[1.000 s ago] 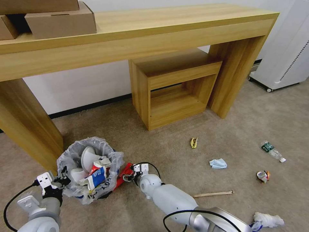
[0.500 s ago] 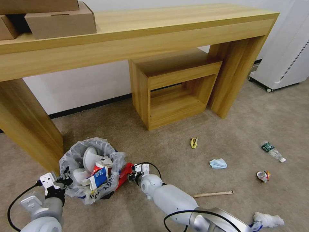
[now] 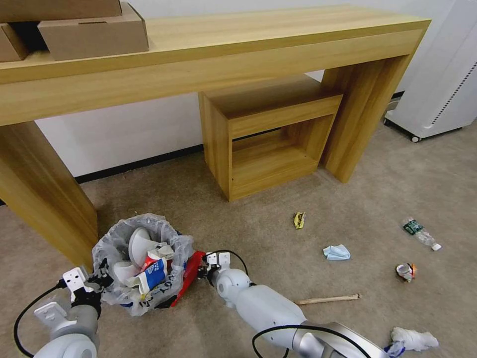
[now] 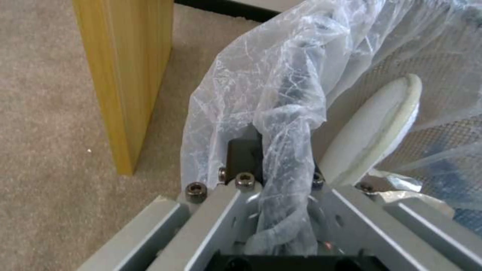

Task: Pick up the trash bin and place the garbage on the floor into it.

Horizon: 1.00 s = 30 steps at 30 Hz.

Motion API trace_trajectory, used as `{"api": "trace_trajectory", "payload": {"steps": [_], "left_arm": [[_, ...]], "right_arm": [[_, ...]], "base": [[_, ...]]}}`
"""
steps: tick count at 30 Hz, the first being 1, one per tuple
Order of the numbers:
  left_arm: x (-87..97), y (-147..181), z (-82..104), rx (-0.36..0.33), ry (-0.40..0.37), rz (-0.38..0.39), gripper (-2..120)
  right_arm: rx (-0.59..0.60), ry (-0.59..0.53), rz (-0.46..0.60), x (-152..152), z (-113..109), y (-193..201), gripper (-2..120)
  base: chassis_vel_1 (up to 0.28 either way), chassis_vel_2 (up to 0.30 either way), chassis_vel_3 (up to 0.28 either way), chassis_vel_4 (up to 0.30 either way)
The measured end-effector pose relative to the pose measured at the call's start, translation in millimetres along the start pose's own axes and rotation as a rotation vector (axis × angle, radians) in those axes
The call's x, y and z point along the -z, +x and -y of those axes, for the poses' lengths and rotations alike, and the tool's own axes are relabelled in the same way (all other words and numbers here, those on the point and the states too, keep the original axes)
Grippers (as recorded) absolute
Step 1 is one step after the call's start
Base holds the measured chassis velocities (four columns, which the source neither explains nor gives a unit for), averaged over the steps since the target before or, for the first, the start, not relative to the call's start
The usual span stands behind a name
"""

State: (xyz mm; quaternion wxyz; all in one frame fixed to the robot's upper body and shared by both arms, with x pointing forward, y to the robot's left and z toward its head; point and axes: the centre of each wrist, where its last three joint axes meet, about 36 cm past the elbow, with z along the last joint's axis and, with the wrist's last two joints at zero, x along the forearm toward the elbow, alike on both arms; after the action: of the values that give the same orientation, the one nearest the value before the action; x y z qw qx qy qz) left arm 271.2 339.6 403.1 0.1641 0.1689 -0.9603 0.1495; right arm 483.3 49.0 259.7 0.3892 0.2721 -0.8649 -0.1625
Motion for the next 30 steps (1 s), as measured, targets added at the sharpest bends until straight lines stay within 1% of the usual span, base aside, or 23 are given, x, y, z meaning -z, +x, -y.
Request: {"api": "trace_trajectory", "payload": {"steps": [1, 3, 4, 7, 8, 9, 11, 13, 16, 17, 20, 21, 24, 25, 27, 29, 30], "left_arm": [[0.8, -1, -0.9, 0.000, -0.002, 0.001, 1], [2.0, -3, -2.5, 0.002, -0.006, 0.001, 1], [2.0, -3, -2.5, 0.002, -0.006, 0.001, 1], [3.2, -6, -3.5, 0.001, -0.005, 0.002, 1], [2.9, -6, -3.8, 0.001, -0.005, 0.000, 1], [2.9, -6, -3.8, 0.001, -0.005, 0.000, 1], [1.9, -7, -4.9, 0.005, -0.007, -0.004, 1], [1.8, -8, -5.1, 0.005, -0.007, -0.004, 1], [1.7, -8, -6.6, 0.006, -0.010, -0.013, 1], [1.7, -8, -6.6, 0.006, -0.010, -0.013, 1], [2.8, -6, -6.5, 0.009, -0.004, -0.033, 1], [2.8, -6, -6.5, 0.009, -0.004, -0.033, 1], [3.8, -4, -6.1, 0.007, -0.009, -0.042, 1], [3.8, -4, -6.1, 0.007, -0.009, -0.042, 1], [4.0, -4, -5.8, 0.005, -0.011, -0.047, 1], [4.0, -4, -5.7, 0.004, -0.012, -0.048, 1], [4.1, -4, -5.7, 0.003, -0.012, -0.049, 1]], "right_arm": [[0.010, -0.007, 0.019, 6, 3, 7, 0], [0.000, -0.016, 0.051, 16, 19, 20, 0], [0.000, -0.016, 0.051, 16, 19, 20, 0], [-0.015, -0.018, 0.096, 30, 39, 45, 0], [-0.018, -0.017, 0.103, 32, 42, 50, 0], [-0.018, -0.017, 0.103, 32, 42, 50, 0], [-0.018, -0.015, 0.121, 37, 48, 63, 0], [-0.018, -0.015, 0.124, 37, 48, 64, 0], [0.016, -0.007, 0.181, 48, 51, 87, 0], [0.016, -0.007, 0.181, 48, 51, 87, 0], [0.081, 0.006, 0.273, 60, 51, 109, 0], [0.081, 0.006, 0.273, 60, 51, 109, 0], [0.156, 0.029, 0.374, 73, 52, 135, 0], [0.156, 0.029, 0.374, 73, 52, 135, 0], [0.203, 0.048, 0.442, 84, 53, 158, 0], [0.212, 0.053, 0.458, 87, 54, 165, 0], [0.223, 0.065, 0.480, 90, 56, 175, 0]], "base": [[0.000, 0.000, 0.000, 0.000], [0.000, 0.000, 0.000, 0.000], [0.000, 0.000, 0.000, 0.000], [0.000, 0.000, 0.000, 0.000], [0.000, 0.000, 0.000, 0.000], [0.000, 0.000, 0.000, 0.000], [0.000, 0.000, 0.000, 0.000], [0.000, 0.000, 0.000, 0.000], [0.000, 0.000, 0.000, 0.000], [0.000, 0.000, 0.000, 0.000], [0.000, 0.000, 0.000, 0.000], [0.000, 0.000, 0.000, 0.000], [0.000, 0.000, 0.000, 0.000], [0.000, 0.000, 0.000, 0.000], [0.000, 0.000, 0.000, 0.000], [0.000, 0.000, 0.000, 0.000], [0.000, 0.000, 0.000, 0.000]]}}
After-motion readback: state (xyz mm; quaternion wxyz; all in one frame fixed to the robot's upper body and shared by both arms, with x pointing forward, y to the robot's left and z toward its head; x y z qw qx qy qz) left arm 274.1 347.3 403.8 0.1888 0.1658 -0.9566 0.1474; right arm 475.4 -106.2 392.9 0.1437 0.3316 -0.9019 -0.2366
